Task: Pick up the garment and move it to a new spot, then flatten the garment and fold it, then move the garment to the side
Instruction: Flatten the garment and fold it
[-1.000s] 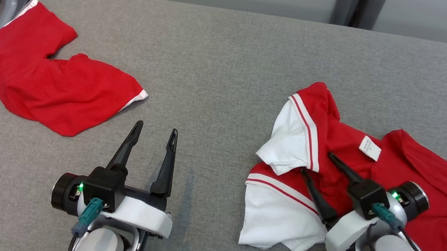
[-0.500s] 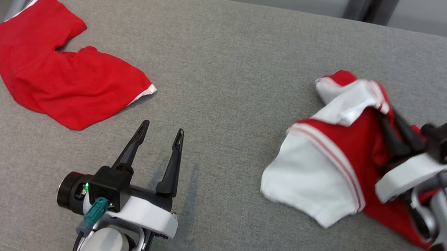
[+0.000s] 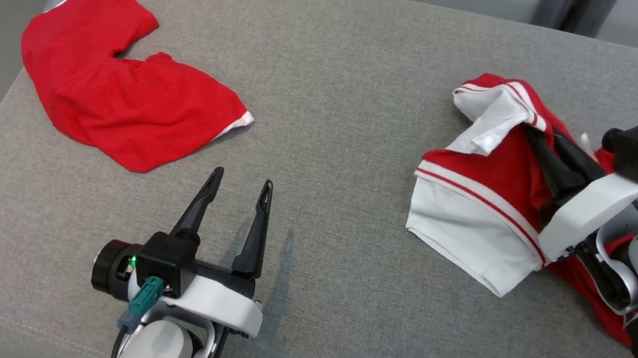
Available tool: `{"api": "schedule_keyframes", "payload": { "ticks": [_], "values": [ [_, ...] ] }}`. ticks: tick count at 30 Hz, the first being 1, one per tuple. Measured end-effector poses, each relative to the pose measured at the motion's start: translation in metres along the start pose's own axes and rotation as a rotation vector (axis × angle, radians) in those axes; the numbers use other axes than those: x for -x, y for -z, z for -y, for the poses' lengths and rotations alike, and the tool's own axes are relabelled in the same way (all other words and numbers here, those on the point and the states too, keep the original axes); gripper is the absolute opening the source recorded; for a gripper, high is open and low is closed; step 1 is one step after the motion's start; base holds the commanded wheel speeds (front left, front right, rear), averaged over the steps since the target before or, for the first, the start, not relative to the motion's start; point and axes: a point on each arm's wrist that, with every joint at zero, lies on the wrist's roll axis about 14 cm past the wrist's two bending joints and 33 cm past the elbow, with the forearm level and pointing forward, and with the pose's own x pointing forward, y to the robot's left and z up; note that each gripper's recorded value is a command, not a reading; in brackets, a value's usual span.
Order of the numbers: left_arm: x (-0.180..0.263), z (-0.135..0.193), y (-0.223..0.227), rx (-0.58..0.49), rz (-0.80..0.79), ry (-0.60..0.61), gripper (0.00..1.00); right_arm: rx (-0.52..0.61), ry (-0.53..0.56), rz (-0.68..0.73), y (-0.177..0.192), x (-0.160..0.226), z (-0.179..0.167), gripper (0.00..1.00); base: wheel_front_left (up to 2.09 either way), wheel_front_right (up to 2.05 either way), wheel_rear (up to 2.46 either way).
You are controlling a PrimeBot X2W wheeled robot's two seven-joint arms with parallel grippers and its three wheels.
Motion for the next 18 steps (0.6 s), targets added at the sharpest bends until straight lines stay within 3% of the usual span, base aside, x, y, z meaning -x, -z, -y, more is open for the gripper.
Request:
{"api": "schedule_keyframes", "payload": {
  "ticks": [1, 2, 3, 11, 18],
  "values": [
    [0.000, -0.002, 0.000, -0.001, -0.001, -0.005, 1.00, -0.008, -0.002, -0.011, 0.004, -0.001, -0.001, 0.12, 0.00, 0.00, 0.00],
    [0.001, -0.002, 0.000, 0.000, -0.001, -0.008, 1.00, -0.007, 0.001, -0.019, 0.007, -0.001, -0.001, 0.73, 0.00, 0.00, 0.00],
    [0.001, -0.003, 0.000, 0.000, -0.001, -0.009, 1.00, -0.004, 0.007, -0.021, 0.010, -0.001, 0.001, 1.00, 0.00, 0.00, 0.00],
    [0.001, -0.001, -0.004, -0.005, 0.013, -0.006, 1.00, -0.005, 0.027, 0.016, 0.011, 0.008, -0.004, 1.00, 0.00, 0.00, 0.00],
    [-0.007, 0.021, -0.010, -0.005, 0.036, 0.065, 1.00, -0.042, 0.103, 0.108, -0.002, 0.037, 0.001, 1.00, 0.00, 0.00, 0.00]
  ]
}}
